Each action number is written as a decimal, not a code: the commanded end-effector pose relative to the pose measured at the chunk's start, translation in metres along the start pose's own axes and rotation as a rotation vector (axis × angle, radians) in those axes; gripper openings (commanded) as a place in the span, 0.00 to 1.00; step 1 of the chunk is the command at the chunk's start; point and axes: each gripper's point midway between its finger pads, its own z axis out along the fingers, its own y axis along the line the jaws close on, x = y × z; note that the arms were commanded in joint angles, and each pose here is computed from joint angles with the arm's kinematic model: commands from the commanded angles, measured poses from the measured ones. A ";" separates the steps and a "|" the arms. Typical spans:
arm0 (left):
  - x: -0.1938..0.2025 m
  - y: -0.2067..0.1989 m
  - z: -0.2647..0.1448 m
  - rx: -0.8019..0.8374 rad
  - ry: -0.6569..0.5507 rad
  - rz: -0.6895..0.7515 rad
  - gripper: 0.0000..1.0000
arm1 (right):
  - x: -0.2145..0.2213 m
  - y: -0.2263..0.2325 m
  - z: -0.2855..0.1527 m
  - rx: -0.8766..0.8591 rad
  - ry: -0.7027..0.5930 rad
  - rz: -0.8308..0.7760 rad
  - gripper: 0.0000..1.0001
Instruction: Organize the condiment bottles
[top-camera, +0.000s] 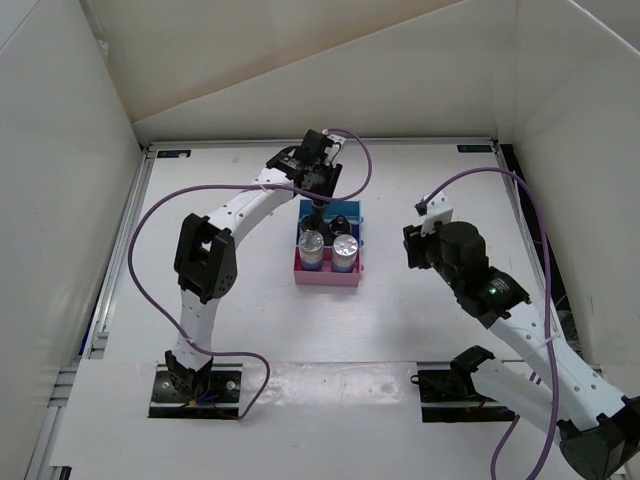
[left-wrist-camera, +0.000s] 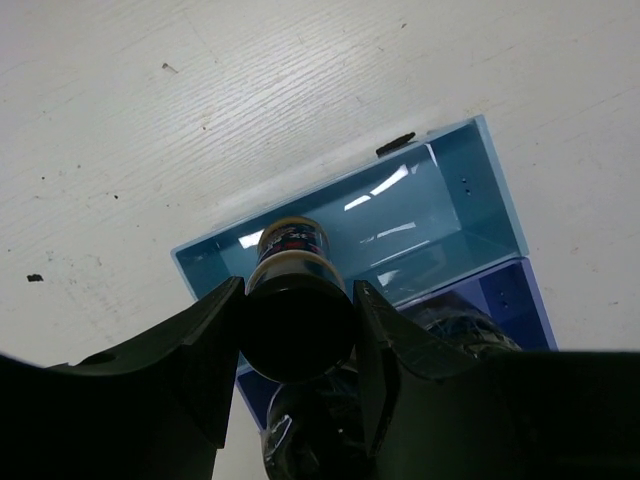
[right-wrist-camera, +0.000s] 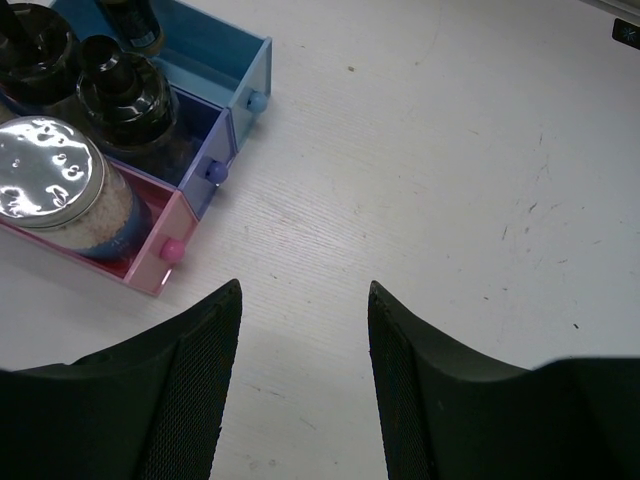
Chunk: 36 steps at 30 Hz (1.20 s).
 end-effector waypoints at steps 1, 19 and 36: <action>-0.004 -0.004 0.003 0.010 -0.020 -0.009 0.00 | -0.005 -0.001 0.000 0.000 -0.025 0.015 0.57; 0.008 0.003 0.030 0.005 0.010 -0.037 0.00 | -0.001 0.002 0.006 -0.012 -0.011 0.018 0.57; 0.012 0.003 0.028 0.013 0.010 -0.052 0.66 | 0.001 0.002 0.006 -0.013 -0.005 0.011 0.57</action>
